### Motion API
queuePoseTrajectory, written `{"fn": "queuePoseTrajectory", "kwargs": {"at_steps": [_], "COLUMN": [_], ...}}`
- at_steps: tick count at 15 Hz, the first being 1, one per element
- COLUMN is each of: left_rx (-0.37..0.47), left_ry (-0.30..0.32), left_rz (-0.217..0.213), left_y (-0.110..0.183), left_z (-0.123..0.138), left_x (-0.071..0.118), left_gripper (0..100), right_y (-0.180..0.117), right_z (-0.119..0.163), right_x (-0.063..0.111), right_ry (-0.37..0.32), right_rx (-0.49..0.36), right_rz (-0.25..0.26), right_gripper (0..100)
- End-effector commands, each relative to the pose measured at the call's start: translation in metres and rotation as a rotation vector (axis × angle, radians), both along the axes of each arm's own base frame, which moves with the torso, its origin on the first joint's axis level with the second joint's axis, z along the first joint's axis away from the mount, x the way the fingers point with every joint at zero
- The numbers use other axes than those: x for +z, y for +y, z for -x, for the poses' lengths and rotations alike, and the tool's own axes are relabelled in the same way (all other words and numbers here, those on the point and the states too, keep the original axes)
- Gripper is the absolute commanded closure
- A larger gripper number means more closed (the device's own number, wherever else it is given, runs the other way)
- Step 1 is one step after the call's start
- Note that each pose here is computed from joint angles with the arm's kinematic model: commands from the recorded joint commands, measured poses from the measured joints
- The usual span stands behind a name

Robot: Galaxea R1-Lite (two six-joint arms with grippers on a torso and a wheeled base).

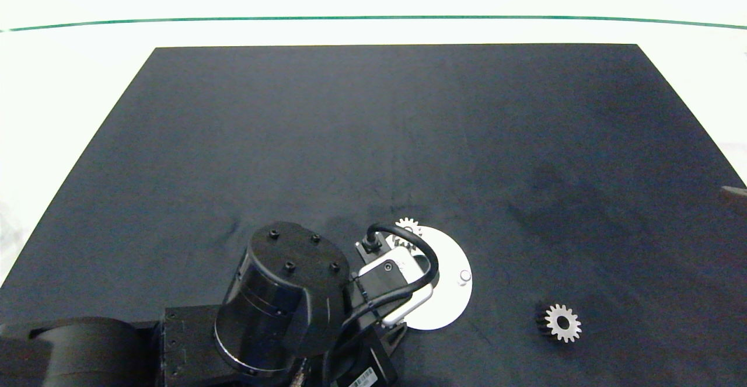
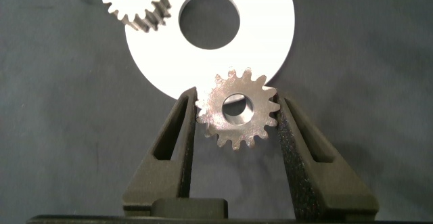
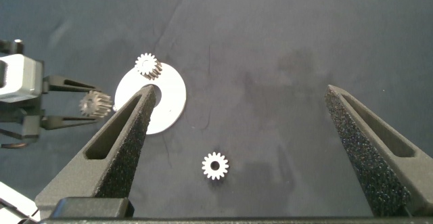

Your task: Install three planetary gears onto the carrier pins

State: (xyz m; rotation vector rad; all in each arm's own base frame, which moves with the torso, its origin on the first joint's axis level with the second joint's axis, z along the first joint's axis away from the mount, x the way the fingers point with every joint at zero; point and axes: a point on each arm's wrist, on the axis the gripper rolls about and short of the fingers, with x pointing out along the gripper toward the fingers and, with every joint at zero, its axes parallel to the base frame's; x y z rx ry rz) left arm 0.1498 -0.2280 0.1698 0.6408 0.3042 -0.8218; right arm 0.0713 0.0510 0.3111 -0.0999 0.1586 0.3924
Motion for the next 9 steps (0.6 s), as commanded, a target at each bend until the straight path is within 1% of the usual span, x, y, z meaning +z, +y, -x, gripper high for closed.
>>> {"fn": "queuePoseTrajectory", "kwargs": {"at_steps": [1,2,9], "left_rx": [-0.002,0.000,0.005], "left_ry": [0.004,0.004,0.013], "left_rz": [-0.008,0.001,-0.008], "left_y": [-0.012,-0.014,-0.023], "left_z": [-0.003,-0.004,-0.010], "left_x": [-0.004,-0.002,-0.008], "left_gripper": [75,75,75], "right_y": [-0.001,-0.001,-0.001], "right_z": [0.001,0.001,0.001], "right_x": [0.000,0.000,0.000], "right_ry": [-0.004,-0.004,-0.003], "right_rx": [-0.001,-0.001,-0.001], "right_rz": [-0.002,-0.002,-0.001], "right_gripper": [0,0,0]}}
